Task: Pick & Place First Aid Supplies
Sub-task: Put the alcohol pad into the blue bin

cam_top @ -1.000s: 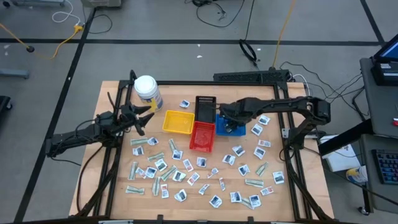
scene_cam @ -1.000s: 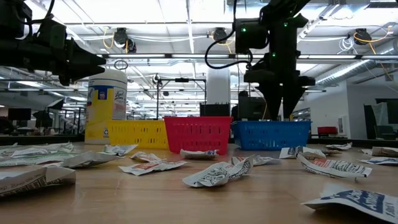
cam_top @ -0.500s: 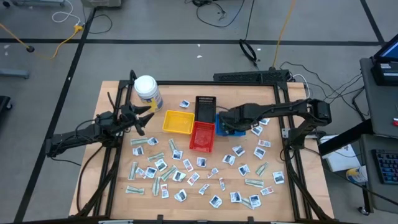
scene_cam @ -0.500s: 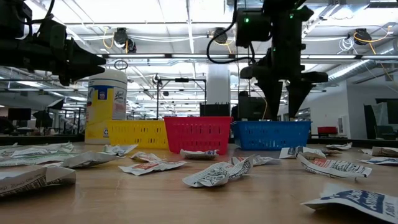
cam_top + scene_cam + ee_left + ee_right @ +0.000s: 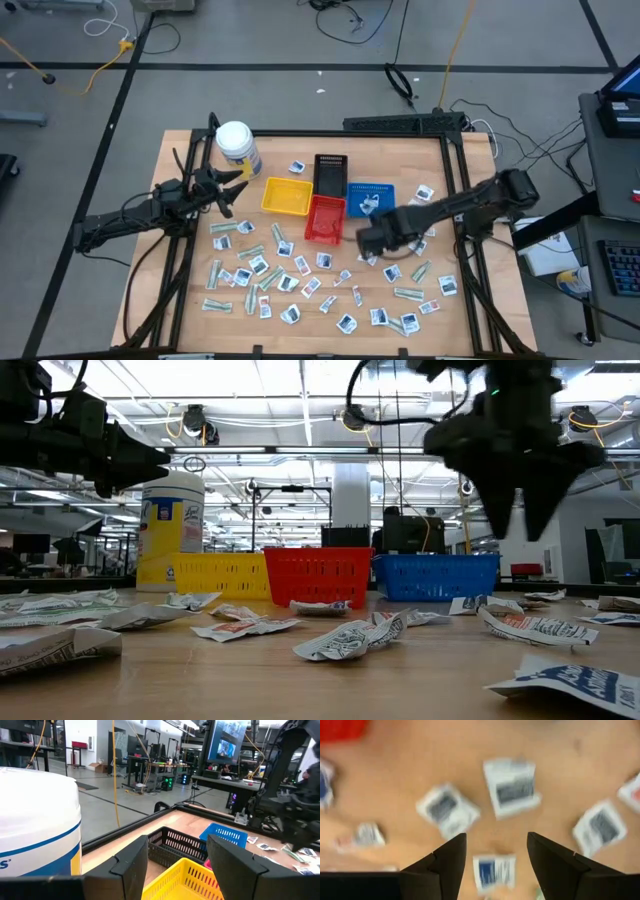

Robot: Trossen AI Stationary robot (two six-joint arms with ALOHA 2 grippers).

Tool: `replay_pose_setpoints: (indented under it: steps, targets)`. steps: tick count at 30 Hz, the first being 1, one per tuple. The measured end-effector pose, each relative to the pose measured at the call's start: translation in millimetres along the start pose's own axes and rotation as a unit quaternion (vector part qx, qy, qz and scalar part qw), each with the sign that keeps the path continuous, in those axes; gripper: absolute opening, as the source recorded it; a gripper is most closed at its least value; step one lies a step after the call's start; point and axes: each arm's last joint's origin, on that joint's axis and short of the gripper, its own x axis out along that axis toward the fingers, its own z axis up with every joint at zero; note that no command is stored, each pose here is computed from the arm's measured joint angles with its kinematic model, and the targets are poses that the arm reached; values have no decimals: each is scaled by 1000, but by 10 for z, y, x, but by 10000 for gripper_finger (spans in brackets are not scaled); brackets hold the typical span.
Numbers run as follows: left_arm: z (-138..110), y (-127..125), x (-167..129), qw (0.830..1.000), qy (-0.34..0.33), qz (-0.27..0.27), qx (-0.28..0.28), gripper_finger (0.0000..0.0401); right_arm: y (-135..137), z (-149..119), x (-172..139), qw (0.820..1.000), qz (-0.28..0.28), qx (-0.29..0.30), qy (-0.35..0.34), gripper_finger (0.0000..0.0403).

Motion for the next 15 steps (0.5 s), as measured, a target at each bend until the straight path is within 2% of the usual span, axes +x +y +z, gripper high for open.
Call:
replay_pose_setpoints:
  steps: [8,15]
  targets:
    - [0,0,0,1000,0,0,0,209,9,-461,-20,999,4,-19,36,203]
    - [0,0,0,1000,0,0,0,209,-60,-586,166,999,5,-19,27,203]
